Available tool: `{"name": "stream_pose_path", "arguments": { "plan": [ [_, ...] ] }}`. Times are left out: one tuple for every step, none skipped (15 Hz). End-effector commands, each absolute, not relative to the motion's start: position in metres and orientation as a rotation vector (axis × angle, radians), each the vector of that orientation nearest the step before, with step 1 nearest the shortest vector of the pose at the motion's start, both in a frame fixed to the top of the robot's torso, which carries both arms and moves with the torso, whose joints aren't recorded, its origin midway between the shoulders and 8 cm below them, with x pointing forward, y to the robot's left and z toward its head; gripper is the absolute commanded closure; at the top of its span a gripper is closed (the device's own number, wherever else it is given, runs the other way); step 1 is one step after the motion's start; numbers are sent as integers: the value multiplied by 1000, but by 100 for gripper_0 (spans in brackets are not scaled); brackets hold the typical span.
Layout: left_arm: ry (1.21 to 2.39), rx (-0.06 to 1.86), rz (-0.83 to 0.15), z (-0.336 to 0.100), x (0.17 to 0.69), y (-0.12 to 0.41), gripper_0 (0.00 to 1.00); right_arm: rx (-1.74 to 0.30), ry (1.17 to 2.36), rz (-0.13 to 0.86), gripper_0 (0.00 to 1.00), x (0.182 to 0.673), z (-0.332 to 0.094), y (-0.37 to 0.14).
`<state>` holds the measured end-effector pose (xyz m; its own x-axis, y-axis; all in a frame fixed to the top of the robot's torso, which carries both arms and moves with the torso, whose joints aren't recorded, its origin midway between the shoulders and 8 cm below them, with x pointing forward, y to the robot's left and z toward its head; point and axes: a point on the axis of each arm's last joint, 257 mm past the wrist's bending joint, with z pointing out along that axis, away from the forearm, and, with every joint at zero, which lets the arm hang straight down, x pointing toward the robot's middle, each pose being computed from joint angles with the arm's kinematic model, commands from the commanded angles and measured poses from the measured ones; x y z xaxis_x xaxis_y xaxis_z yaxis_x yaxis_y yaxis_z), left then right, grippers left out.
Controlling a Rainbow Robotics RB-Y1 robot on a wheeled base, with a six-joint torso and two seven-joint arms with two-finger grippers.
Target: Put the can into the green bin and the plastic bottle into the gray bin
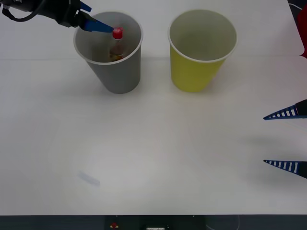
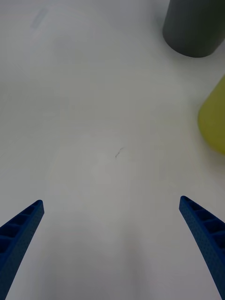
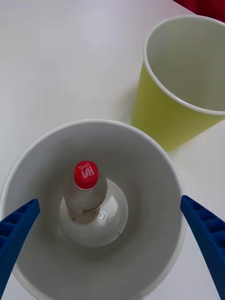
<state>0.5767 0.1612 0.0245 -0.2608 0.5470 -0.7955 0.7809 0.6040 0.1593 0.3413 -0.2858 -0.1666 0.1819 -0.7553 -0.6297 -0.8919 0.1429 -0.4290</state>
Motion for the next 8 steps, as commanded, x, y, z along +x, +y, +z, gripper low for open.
{"name": "stream_pose_path", "arguments": {
  "plan": [
    [1966, 1097, -378, 28, 557, 166, 0, -1634, 1596, 209, 0, 341, -167, -286],
    [1965, 1125, -395, 27, 550, 169, 0, -1634, 1596, 209, 0, 341, -167, -286],
    [1947, 1150, -427, 25, 542, 176, 0, -1634, 1596, 209, 0, 341, -167, -286],
    [1925, 1162, -462, 22, 536, 180, 0, -1634, 1596, 209, 0, 341, -167, -286],
    [1890, 1166, -475, 22, 532, 187, 0, -1634, 1596, 209, 0, 341, -167, -286],
    [1851, 1192, -479, 19, 522, 196, 0, -1634, 1596, 209, 0, 341, -167, -286],
    [1829, 1210, -484, 16, 512, 204, 0, -1634, 1596, 209, 0, 341, -167, -286],
    [1808, 1221, -497, 14, 499, 212, 0, -1634, 1596, 209, 0, 341, -167, -286]
  ]
}}
